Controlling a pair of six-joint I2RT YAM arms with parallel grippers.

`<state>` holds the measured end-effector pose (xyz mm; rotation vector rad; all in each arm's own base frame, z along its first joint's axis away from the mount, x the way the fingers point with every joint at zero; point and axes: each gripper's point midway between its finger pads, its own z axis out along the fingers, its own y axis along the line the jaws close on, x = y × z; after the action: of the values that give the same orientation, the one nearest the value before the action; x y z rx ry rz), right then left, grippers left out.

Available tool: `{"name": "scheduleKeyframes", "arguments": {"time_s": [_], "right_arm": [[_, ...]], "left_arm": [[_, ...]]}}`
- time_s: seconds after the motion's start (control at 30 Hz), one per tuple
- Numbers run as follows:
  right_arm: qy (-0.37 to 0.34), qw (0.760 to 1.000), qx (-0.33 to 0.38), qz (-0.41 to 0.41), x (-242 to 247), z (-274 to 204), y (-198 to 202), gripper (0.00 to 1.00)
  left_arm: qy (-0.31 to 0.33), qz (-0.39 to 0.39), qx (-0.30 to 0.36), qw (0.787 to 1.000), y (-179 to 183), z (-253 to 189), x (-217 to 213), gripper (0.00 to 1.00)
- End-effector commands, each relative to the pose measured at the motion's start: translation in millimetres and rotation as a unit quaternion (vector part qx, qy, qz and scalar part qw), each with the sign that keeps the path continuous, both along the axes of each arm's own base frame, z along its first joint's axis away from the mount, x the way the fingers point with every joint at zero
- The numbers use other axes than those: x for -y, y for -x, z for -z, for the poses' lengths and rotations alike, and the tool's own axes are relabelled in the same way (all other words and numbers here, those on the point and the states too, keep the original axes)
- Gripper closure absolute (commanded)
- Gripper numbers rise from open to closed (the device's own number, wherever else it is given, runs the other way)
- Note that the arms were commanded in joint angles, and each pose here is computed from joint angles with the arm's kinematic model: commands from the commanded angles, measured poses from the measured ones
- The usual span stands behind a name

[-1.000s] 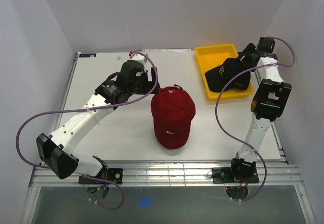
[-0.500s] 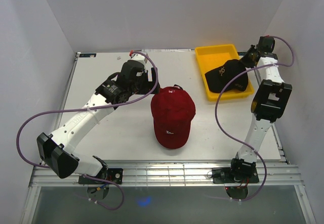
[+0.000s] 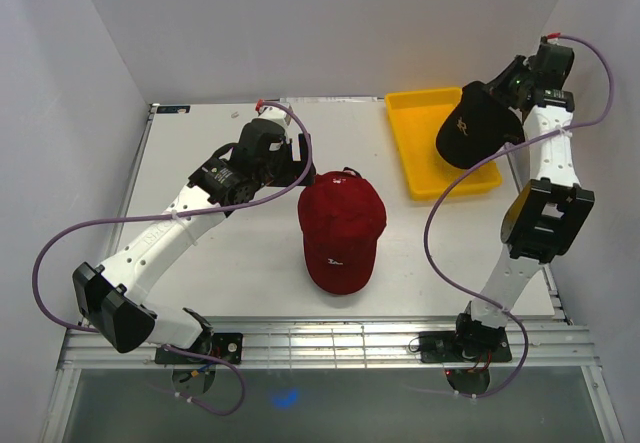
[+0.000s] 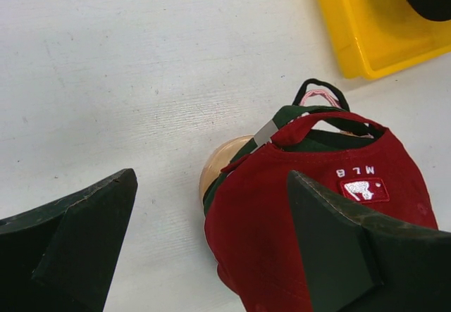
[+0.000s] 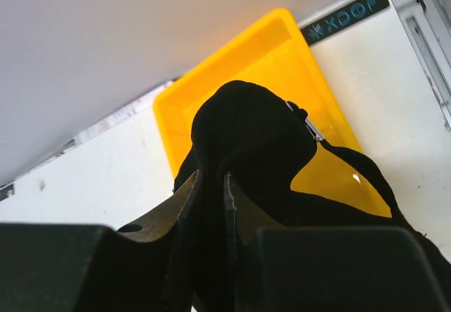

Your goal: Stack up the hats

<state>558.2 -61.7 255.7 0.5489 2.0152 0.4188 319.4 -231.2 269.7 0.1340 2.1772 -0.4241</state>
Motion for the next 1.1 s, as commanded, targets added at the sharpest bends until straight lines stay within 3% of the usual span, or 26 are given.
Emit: {"name": "scheduleKeyframes", "arguments": {"time_s": [0.0,0.27,0.6,0.87,0.9,1.07], "right_arm": [[0.01,0.994,0.107,-0.033,-12.2,-97.0,13.4,0.92],[-0.021,0.975,0.186,-0.119,-54.7,-172.8,60.0,0.92],[-0.041,0.937,0.257,-0.234,-115.0,-247.9,179.1,0.92],[-0.104,0.896,0.252,-0.35,-171.2,-257.1,253.6,0.92],[-0.096,0.883,0.258,-0.38,-195.1,-265.8,270.7,0.92],[-0.096,0.879,0.22,-0.412,-237.2,-259.0,291.6,0.92]], "left_arm": [[-0.003,-0.005,0.013,1.0,0.4,-9.8,-4.4,0.02],[0.008,-0.004,0.021,1.0,-1.1,-28.2,-1.7,0.02],[0.052,-0.021,0.048,0.997,1.8,-72.7,-4.2,0.02],[0.117,-0.033,0.064,0.991,8.2,-109.7,-2.2,0.02],[0.136,-0.029,0.064,0.988,11.9,-118.7,-0.4,0.02],[0.164,-0.024,0.065,0.984,21.9,-130.7,-0.9,0.02]]}}
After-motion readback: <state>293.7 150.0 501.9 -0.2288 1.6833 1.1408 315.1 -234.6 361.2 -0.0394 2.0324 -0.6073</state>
